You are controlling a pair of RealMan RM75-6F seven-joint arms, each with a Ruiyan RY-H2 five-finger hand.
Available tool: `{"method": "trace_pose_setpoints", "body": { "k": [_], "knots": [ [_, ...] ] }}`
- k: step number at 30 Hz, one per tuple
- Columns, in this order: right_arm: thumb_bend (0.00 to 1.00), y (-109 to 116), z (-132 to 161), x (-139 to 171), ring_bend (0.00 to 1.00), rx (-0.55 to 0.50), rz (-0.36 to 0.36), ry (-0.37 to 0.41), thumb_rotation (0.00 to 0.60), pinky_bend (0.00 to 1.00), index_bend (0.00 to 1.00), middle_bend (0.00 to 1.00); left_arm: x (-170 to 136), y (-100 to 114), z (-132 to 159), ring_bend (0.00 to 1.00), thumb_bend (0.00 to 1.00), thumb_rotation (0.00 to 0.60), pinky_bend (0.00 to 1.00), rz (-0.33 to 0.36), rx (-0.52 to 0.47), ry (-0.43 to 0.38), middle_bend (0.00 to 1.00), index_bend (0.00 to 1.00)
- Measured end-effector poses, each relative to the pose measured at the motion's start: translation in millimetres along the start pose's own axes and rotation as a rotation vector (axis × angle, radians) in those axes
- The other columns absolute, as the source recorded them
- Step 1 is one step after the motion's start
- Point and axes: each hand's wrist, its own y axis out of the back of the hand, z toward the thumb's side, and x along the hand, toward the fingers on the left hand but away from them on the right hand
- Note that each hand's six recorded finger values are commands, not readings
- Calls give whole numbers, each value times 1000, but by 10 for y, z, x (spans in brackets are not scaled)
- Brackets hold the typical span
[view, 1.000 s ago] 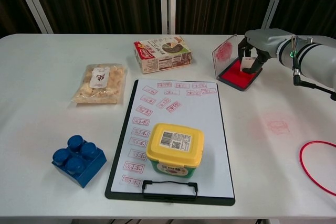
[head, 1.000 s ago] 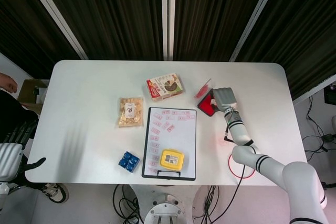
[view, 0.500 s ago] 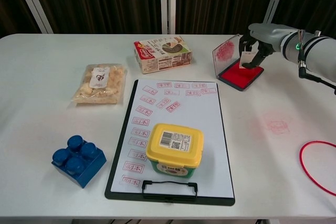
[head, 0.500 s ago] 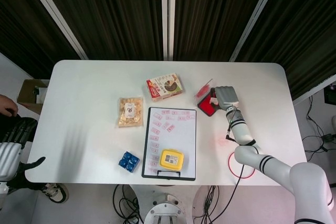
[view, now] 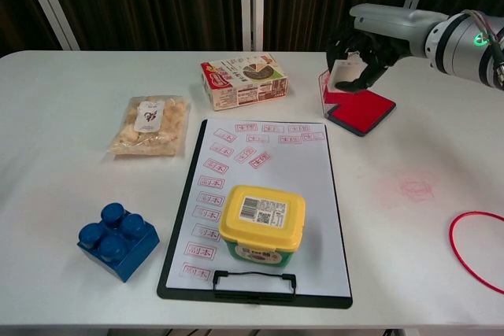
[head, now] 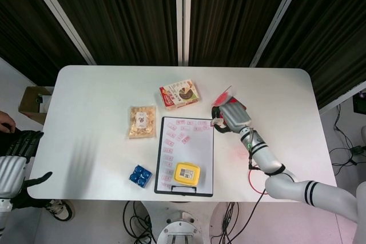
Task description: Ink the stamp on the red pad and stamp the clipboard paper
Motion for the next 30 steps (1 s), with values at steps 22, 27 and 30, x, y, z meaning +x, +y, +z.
{"method": "trace_pose_setpoints", "body": {
  "k": [22, 27, 30],
  "knots": [
    [417, -574, 606, -237, 881, 215, 112, 198, 600, 1000, 1000, 883, -65, 40, -139, 68, 0, 600, 159, 13, -16, 22, 90, 74],
    [417, -605, 631, -267, 881, 260, 113, 266, 600, 1000, 1000, 885, -61, 34, -144, 68, 0, 600, 159, 12, -18, 21, 90, 74],
    [416, -622, 611, -294, 881, 264, 113, 294, 600, 1000, 1000, 886, -56, 38, -141, 68, 0, 600, 159, 12, -17, 19, 90, 74]
  ]
}}
